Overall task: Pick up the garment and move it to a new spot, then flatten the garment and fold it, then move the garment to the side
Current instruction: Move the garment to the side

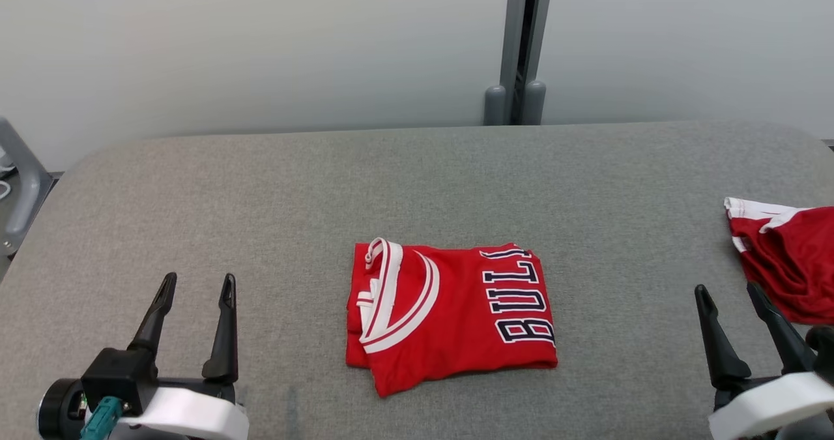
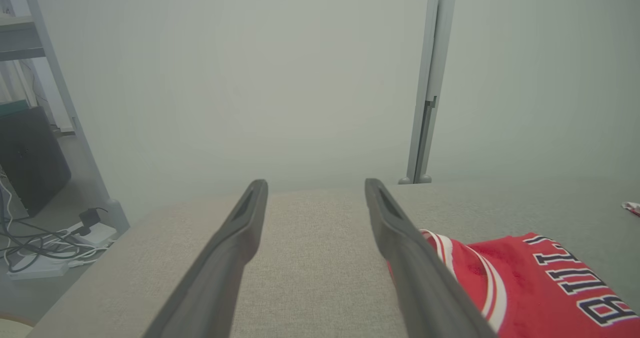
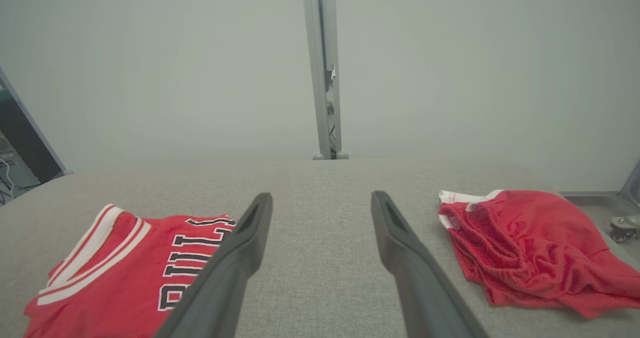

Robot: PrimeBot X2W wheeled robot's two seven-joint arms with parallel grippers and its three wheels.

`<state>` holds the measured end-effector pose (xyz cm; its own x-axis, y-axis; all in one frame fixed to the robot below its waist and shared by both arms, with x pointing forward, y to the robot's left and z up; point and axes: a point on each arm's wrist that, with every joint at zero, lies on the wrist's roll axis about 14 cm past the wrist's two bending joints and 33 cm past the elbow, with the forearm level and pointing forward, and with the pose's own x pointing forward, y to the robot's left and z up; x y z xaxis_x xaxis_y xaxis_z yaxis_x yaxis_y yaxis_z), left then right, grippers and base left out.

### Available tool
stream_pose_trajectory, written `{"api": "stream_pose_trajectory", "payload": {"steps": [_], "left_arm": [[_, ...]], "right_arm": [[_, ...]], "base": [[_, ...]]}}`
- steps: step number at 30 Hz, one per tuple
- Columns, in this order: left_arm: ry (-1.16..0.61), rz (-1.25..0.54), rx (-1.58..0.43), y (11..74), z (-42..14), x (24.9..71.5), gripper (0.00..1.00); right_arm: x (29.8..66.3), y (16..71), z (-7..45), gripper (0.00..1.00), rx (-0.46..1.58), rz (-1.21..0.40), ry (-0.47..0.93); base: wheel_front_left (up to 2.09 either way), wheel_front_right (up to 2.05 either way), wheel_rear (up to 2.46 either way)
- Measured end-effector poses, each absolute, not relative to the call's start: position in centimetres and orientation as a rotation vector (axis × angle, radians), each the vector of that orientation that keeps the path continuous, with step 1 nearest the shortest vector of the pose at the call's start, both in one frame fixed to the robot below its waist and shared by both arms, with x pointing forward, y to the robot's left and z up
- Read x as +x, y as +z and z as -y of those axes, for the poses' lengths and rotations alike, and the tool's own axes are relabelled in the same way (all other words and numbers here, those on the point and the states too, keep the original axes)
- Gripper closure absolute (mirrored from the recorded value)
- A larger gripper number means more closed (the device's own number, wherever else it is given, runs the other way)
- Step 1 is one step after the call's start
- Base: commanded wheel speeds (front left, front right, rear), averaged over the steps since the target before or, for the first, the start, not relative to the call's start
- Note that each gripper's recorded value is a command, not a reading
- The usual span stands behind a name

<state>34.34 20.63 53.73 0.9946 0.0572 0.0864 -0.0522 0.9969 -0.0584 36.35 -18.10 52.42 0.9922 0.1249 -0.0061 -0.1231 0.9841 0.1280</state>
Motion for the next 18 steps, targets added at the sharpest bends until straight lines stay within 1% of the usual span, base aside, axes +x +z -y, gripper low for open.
{"api": "stream_pose_trajectory", "payload": {"steps": [7, 8, 9, 11, 13, 18], "left_arm": [[0.066, 0.138, -0.067, 54.9, -21.0, 35.9, 0.00], [0.068, 0.143, -0.070, 54.9, -21.1, 36.1, 0.00], [0.082, 0.140, -0.079, 54.6, -21.4, 36.6, 0.00], [0.096, 0.133, -0.081, 54.1, -21.9, 36.9, 0.00], [0.111, 0.124, -0.087, 53.6, -22.3, 37.3, 0.00], [0.150, 0.093, -0.082, 52.1, -23.6, 37.8, 0.00]], "right_arm": [[40.6, 49.2, 13.8, 0.00, 0.137, -0.141, 0.261], [41.2, 48.5, 12.7, 0.00, 0.136, -0.164, 0.292], [42.2, 46.8, 10.7, 0.00, 0.136, -0.219, 0.344], [43.1, 45.4, 9.0, 0.00, 0.146, -0.258, 0.387], [43.8, 43.8, 7.3, 0.00, 0.147, -0.305, 0.427], [43.7, 39.1, 4.1, 0.00, 0.163, -0.461, 0.505]], "base": [[0.00, 0.00, 0.00], [0.00, 0.00, 0.00], [0.00, 0.00, 0.00], [0.00, 0.00, 0.00], [0.00, 0.00, 0.00], [0.00, 0.00, 0.00]]}}
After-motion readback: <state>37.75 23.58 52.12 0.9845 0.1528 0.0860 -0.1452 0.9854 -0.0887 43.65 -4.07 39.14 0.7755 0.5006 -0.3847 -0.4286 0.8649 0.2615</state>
